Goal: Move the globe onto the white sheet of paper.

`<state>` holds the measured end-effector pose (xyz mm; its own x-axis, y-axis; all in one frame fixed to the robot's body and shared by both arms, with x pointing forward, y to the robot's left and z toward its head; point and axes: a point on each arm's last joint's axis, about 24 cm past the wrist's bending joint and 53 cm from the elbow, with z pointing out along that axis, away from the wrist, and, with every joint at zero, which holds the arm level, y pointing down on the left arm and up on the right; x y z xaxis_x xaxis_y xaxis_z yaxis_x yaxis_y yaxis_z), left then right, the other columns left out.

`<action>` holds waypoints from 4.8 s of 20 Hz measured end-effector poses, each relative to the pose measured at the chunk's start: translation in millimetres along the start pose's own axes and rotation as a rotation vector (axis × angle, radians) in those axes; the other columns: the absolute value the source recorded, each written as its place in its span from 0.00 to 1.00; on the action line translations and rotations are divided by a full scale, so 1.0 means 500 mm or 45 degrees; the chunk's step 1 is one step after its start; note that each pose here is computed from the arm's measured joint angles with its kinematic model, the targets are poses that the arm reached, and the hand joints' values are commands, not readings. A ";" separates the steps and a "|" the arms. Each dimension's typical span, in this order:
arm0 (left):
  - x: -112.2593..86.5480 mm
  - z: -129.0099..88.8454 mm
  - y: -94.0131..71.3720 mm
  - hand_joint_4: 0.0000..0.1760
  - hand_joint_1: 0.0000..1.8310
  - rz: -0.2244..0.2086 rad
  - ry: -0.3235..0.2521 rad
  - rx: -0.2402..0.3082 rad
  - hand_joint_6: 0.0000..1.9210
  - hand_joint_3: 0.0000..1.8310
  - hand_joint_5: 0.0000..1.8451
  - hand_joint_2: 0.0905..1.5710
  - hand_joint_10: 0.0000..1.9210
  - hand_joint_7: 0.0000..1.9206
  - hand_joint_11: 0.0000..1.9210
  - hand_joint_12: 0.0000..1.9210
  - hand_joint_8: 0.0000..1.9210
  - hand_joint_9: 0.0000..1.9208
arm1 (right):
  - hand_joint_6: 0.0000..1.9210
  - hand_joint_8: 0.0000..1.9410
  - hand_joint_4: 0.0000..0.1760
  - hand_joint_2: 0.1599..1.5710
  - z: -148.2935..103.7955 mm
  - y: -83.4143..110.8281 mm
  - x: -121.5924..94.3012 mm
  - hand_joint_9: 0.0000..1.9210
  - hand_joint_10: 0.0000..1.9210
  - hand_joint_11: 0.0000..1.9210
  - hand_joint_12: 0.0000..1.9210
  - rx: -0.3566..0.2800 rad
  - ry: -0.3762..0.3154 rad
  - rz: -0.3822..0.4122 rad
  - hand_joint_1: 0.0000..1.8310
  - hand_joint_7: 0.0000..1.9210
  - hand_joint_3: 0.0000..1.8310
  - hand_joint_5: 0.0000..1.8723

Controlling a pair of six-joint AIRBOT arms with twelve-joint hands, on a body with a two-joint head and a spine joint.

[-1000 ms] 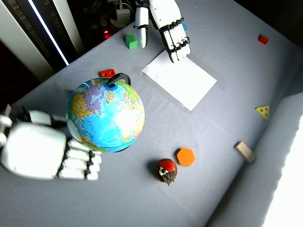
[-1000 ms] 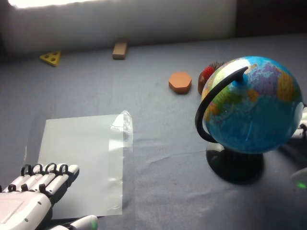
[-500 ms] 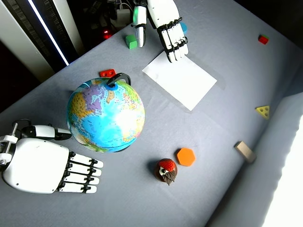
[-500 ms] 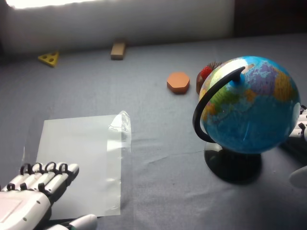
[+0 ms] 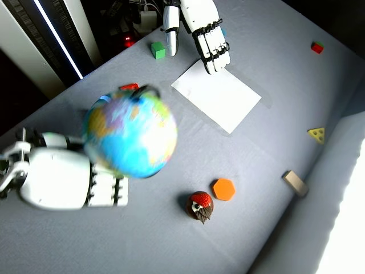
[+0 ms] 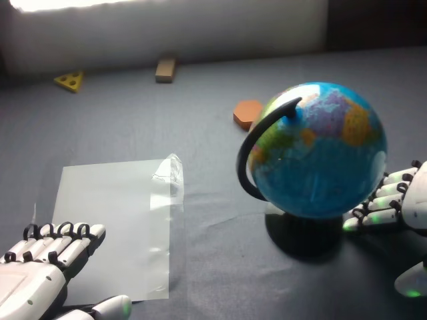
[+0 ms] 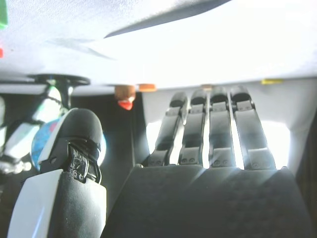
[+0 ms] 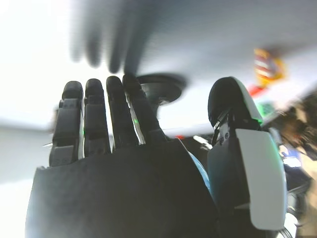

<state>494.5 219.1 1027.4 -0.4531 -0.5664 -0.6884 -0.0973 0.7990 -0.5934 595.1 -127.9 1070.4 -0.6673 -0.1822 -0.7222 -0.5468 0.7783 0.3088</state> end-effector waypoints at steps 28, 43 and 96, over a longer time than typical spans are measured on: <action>-0.005 -0.008 -0.014 0.00 0.00 -0.033 -0.014 0.003 0.00 0.00 0.00 0.77 0.00 0.00 0.00 0.00 0.00 0.00 | 0.00 0.00 0.00 0.73 0.030 0.070 -0.021 0.03 0.01 0.00 0.00 -0.111 -0.038 -0.343 0.00 0.02 0.00 0.04; -0.008 -0.010 -0.006 0.00 0.00 -0.038 -0.011 -0.021 0.00 0.00 0.00 0.77 0.00 0.00 0.00 0.00 0.00 0.00 | 0.00 0.00 0.00 0.74 0.112 0.199 -0.026 0.07 0.00 0.00 0.09 -0.260 -0.023 -0.329 0.00 0.07 0.00 0.07; 0.176 -0.101 -0.191 0.00 0.00 -0.270 0.404 -0.455 0.00 0.00 0.00 0.76 0.00 0.00 0.00 0.00 0.00 0.00 | 0.00 0.00 0.00 0.75 -0.044 0.232 -0.149 0.07 0.00 0.00 0.12 0.094 -0.599 -0.036 0.00 0.09 0.00 0.08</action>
<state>419.3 103.1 1044.8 -0.6316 -0.6786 -0.3750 -0.4876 0.7237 -0.4883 570.1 -37.2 1173.6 -0.3415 0.0748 -0.9369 -0.5125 0.8208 0.2523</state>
